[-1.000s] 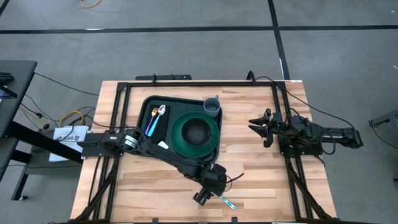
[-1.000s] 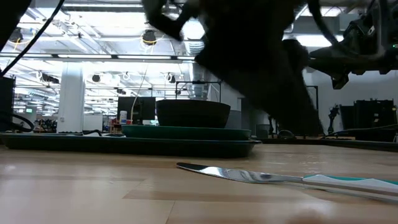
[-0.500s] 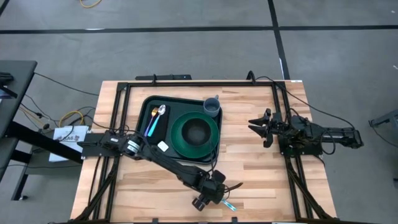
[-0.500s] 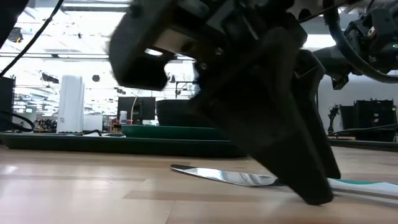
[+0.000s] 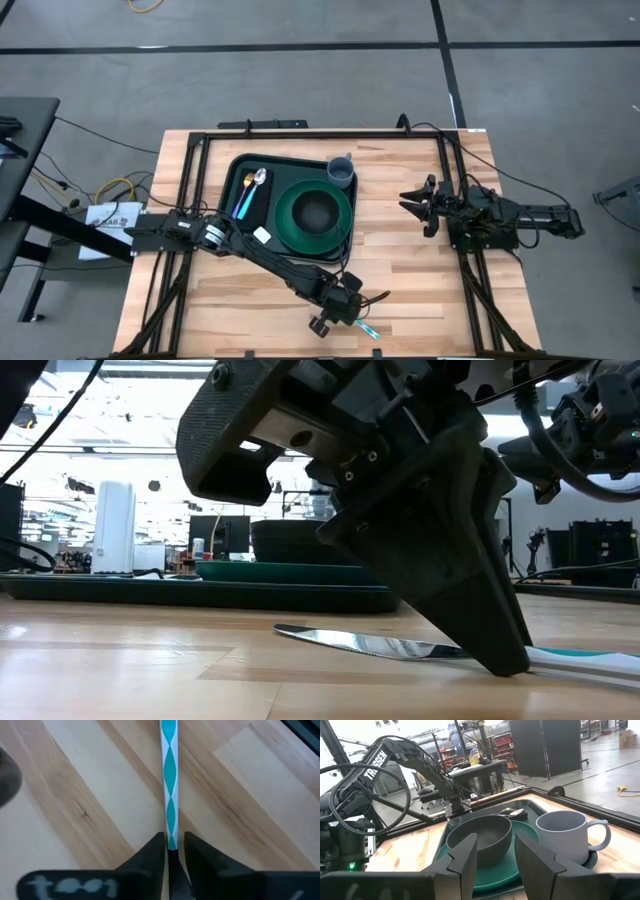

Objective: Set up tray
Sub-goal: Put the blue patterned knife on the black tray on top of the napkin

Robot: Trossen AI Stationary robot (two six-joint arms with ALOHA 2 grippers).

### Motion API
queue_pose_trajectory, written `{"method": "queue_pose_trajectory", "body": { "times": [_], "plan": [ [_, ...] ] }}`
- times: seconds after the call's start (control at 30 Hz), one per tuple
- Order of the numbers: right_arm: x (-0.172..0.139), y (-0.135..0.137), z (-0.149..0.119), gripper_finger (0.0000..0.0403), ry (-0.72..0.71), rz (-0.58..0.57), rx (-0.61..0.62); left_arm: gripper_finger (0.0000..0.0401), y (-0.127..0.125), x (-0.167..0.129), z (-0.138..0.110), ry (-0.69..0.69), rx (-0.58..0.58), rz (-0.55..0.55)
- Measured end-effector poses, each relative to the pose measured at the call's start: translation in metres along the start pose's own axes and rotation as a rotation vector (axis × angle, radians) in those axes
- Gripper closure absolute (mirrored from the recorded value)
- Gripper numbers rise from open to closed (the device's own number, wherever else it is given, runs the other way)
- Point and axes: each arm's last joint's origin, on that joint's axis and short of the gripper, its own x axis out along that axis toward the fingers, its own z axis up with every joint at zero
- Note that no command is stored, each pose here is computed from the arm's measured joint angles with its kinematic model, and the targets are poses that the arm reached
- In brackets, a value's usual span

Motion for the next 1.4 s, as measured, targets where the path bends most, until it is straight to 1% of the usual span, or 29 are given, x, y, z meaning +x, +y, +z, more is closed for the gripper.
{"method": "queue_pose_trajectory", "body": {
  "times": [0.17, 0.27, 0.4, 0.5, 0.63, 0.73, 0.93, 1.1, 1.23, 1.3, 1.4],
  "plan": [
    [0.0, 0.0, 0.0, 0.028, 0.001, 0.0, 0.0, 0.0375, -0.001, -0.001, -0.003, 0.031, -0.002, -0.007],
    [0.0, 0.0, 0.0, 0.028, 0.001, 0.0, 0.0, 0.0393, 0.0, -0.002, -0.005, 0.056, -0.024, -0.008],
    [0.0, 0.0, 0.0, 0.028, 0.001, -0.001, 0.0, 0.0395, 0.004, -0.003, -0.008, 0.08, -0.074, -0.012],
    [0.0, 0.0, 0.0, 0.028, 0.001, -0.001, 0.0, 0.0397, 0.01, -0.004, -0.012, 0.106, -0.133, -0.02],
    [0.0, 0.0, 0.0, 0.028, 0.001, -0.001, 0.0, 0.0399, 0.022, -0.006, -0.02, 0.133, -0.212, -0.081],
    [0.0, 0.0, 0.0, 0.028, 0.001, -0.001, 0.0, 0.0399, 0.029, -0.01, -0.024, 0.154, -0.236, -0.116],
    [0.0, 0.0, 0.0, 0.028, 0.002, -0.001, 0.0, 0.04, 0.035, -0.019, -0.032, 0.219, -0.235, -0.14],
    [0.0, 0.0, 0.0, 0.028, 0.002, -0.001, 0.0, 0.0401, 0.034, -0.031, -0.035, 0.27, -0.218, -0.137],
    [0.0, 0.0, 0.0, 0.028, 0.002, -0.002, 0.0, 0.0401, 0.033, -0.041, -0.038, 0.326, -0.179, -0.131],
    [0.0, 0.0, 0.0, 0.028, 0.002, -0.002, 0.0, 0.0401, 0.032, -0.046, -0.039, 0.348, -0.15, -0.143],
    [0.0, 0.0, 0.0, 0.028, 0.002, -0.002, 0.0, 0.04, 0.029, -0.05, -0.045, 0.421, -0.119, -0.176]
  ]
}}
